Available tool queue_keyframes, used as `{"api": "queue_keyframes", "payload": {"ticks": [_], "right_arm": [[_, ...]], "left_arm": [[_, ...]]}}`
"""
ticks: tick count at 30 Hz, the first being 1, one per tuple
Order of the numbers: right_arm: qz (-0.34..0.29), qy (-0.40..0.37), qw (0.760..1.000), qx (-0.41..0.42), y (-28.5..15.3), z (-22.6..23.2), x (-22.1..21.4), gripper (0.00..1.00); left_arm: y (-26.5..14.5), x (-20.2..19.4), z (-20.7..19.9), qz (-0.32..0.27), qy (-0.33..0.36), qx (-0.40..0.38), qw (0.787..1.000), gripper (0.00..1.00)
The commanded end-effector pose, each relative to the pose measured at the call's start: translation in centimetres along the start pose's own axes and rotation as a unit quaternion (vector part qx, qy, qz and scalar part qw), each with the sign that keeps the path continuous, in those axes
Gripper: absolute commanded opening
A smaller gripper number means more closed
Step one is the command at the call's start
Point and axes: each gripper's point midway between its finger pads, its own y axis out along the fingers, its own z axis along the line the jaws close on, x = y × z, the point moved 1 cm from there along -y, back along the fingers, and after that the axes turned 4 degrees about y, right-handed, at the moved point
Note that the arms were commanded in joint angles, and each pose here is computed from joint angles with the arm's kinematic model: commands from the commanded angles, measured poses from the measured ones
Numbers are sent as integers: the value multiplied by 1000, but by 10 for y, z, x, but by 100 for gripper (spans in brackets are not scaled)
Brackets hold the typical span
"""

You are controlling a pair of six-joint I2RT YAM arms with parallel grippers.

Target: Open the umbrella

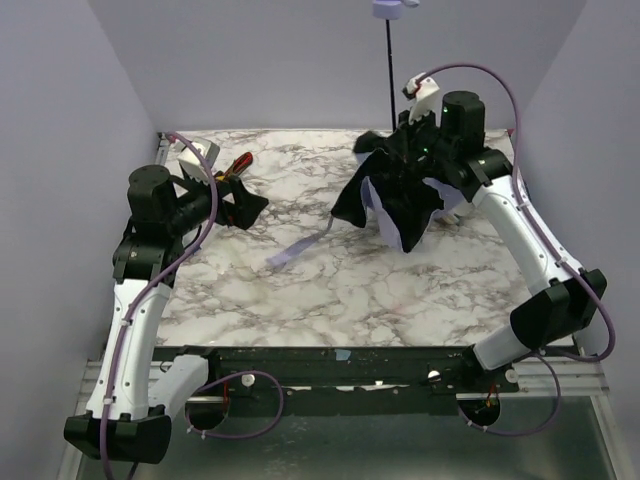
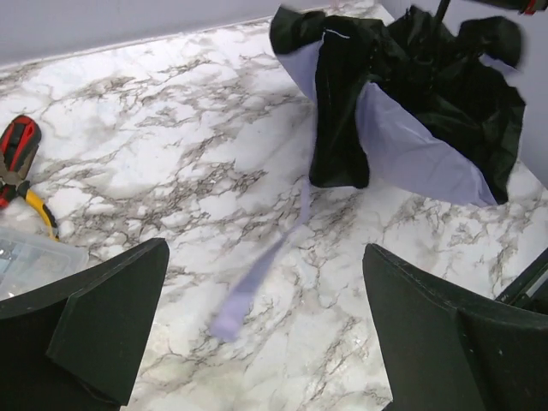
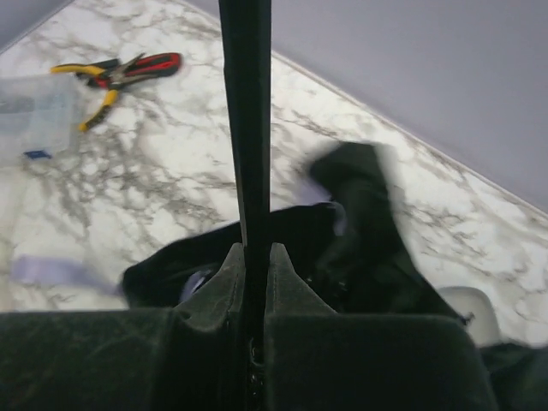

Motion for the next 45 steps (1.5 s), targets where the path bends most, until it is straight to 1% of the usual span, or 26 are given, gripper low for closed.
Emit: {"api": "queue_keyframes", "payload": {"ticks": [1,2,3,4,5,6,8,9,10,11,12,14,17,19,23,26,29,30,32,33,36,38,41,45], "right_arm": [[-51,-14,983,177,-13,113,28,0],[-71,-15,974,213,-24,139,34,0],[-105,-3,966,236,-34,151,49,0],[-126,18,965,228,-39,150,60,0],[-141,27,970,196,-36,139,70,0],[-152,19,975,159,-32,121,77,0],[-191,8,976,108,-34,83,90,0],[-218,-1,970,109,-40,79,101,0],[-232,-24,965,123,-45,83,105,0],[-236,-27,958,160,-50,97,105,0],[-237,-5,953,190,-55,109,106,0],[-236,0,947,219,-59,134,104,0],[-267,6,940,213,-65,143,103,0],[-279,11,938,205,-67,143,104,0],[-283,19,938,201,-66,150,105,0],[-269,20,935,229,-66,168,100,0],[-258,16,934,246,-68,188,93,0],[-257,13,936,241,-68,191,92,0],[-254,15,940,229,-66,194,90,0],[-254,18,941,225,-66,195,90,0],[-251,22,944,214,-63,197,90,0],[-251,25,944,211,-63,199,91,0],[-255,27,943,212,-66,203,95,0],[-255,34,940,224,-70,211,97,0]], "left_arm": [[-2,6,-18,-3,9,-57,998,99],[-5,5,-25,0,22,-79,997,99],[-8,4,-32,-1,40,-101,994,99],[-11,4,-38,-7,57,-115,992,99],[-15,4,-43,-15,75,-127,989,99],[-19,7,-47,-27,92,-132,987,99],[-26,9,-53,-43,121,-137,982,98],[-28,11,-54,-48,136,-135,980,99],[-31,14,-56,-52,154,-134,977,98],[-33,15,-57,-52,171,-134,975,98],[-35,18,-59,-54,187,-139,971,99],[-39,24,-64,-60,228,-147,961,99],[-43,35,-73,-79,290,-153,941,99],[-43,40,-78,-90,340,-149,924,98],[-37,43,-94,-103,423,-154,887,91],[-28,44,-103,-104,450,-164,871,82],[-18,40,-114,-93,487,-189,848,68],[-15,36,-118,-91,500,-197,838,56],[-8,29,-126,-88,533,-206,816,23],[-4,24,-129,-87,544,-208,808,17],[4,8,-139,-79,574,-226,783,8],[9,0,-144,-75,582,-232,776,6],[23,-12,-141,-58,582,-229,778,4],[43,-17,-132,-32,568,-201,798,4]]}}
